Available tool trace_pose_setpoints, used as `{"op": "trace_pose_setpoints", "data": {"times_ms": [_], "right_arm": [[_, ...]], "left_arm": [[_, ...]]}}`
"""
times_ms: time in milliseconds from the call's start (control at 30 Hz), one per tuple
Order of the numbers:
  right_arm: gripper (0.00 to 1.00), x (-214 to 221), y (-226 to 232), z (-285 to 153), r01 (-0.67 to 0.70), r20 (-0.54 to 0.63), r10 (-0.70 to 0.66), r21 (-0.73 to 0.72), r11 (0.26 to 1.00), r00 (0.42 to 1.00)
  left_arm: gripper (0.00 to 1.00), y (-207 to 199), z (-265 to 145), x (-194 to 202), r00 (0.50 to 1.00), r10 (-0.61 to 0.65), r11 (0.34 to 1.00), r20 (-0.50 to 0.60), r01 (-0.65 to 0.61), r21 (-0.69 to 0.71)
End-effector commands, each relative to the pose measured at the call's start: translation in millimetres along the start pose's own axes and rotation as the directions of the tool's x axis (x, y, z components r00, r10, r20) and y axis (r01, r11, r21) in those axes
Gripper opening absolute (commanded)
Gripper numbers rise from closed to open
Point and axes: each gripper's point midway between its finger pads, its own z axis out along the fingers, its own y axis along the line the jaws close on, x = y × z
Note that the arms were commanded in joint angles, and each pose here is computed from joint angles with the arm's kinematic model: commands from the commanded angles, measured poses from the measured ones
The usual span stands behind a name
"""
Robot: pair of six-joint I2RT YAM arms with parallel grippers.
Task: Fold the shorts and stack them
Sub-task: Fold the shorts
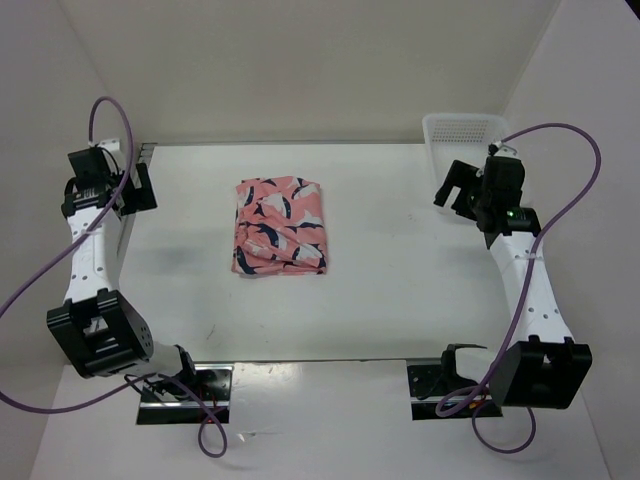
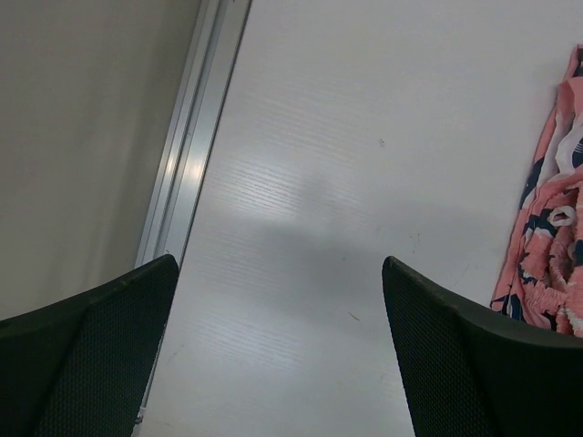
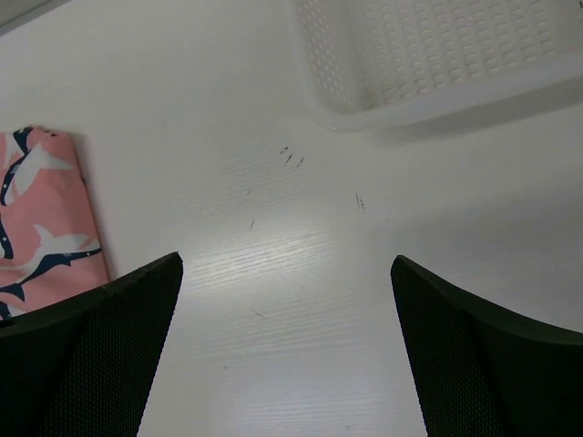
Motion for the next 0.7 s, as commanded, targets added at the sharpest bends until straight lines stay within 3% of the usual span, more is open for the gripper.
{"op": "trace_pose_setpoints", "data": {"times_ms": [0,667], "right_arm": [[1.0,2,7,-2,0.03,-0.007,-0.031,-0.041,0.999,1.0],[1.0,11,13,-19,0.086,0.025,-0.084,-0.113,0.99,0.996]], "left_arm": [[0.99,1,-18,-26,0.994,0.008,1.0,0.106,-0.007,-0.006],[0.99,-18,-15,-15,0.995,0.007,0.995,0.099,-0.016,0.096]]}}
